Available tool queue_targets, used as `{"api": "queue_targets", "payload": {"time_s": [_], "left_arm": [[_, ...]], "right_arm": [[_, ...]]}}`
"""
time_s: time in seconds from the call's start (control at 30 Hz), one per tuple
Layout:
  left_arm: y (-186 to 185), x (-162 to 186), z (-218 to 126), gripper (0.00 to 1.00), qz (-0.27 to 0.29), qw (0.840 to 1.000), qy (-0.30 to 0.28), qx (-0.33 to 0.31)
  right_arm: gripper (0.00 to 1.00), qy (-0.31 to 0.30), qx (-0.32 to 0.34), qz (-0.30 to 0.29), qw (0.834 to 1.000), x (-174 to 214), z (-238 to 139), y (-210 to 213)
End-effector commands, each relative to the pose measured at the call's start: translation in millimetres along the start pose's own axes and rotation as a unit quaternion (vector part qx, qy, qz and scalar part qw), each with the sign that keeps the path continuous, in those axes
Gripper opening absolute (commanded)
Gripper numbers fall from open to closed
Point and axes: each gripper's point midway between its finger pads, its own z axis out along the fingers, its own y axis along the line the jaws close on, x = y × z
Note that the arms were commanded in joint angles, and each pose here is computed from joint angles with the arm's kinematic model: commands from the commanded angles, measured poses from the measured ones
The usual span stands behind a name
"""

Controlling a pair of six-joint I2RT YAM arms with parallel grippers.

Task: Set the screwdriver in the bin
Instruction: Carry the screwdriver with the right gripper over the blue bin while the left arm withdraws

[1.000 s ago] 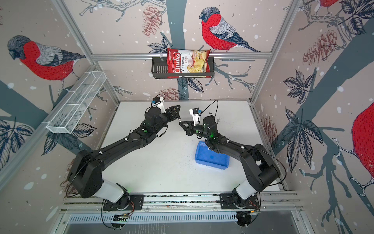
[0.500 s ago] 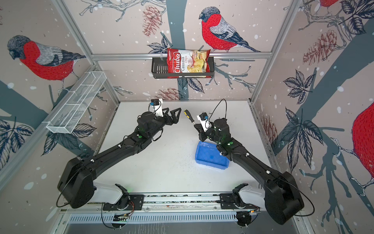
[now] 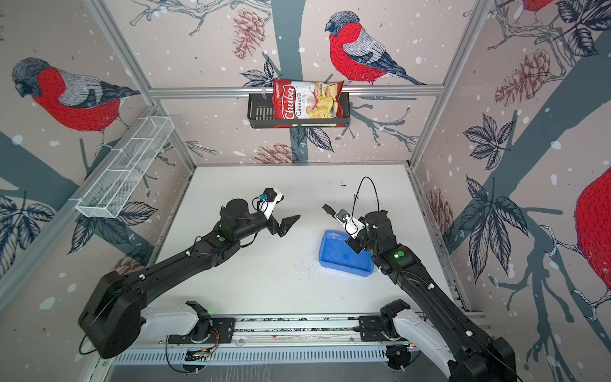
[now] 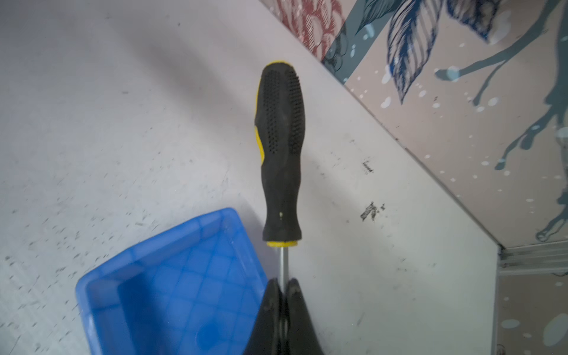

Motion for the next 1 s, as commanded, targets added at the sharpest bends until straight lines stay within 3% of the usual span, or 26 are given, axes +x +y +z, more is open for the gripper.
{"api": "queue_targets", "payload": {"time_s": [0.0, 0.3, 0.43, 0.8, 0.97], "left_arm": [[-28, 19, -7, 0.98, 0.073, 0.994, 0.032, 0.079], [-48, 41, -14, 0.98, 0.095, 0.982, 0.086, 0.141], [-46, 45, -13, 0.99, 0.096, 0.981, 0.097, 0.139], [-45, 50, -12, 0.98, 0.097, 0.983, 0.087, 0.129], [-44, 51, -12, 0.98, 0.099, 0.983, 0.089, 0.126]], "right_arm": [[0.0, 0.051, -0.036, -0.012, 0.998, 28, -1, 18], [0.0, 0.133, -0.066, -0.036, 0.988, 73, 6, 37], [0.0, 0.166, -0.066, -0.053, 0.982, 91, 12, 42], [0.01, 0.229, -0.068, -0.03, 0.97, 115, 40, 56], [0.09, 0.227, -0.053, -0.03, 0.972, 117, 43, 54]]}}
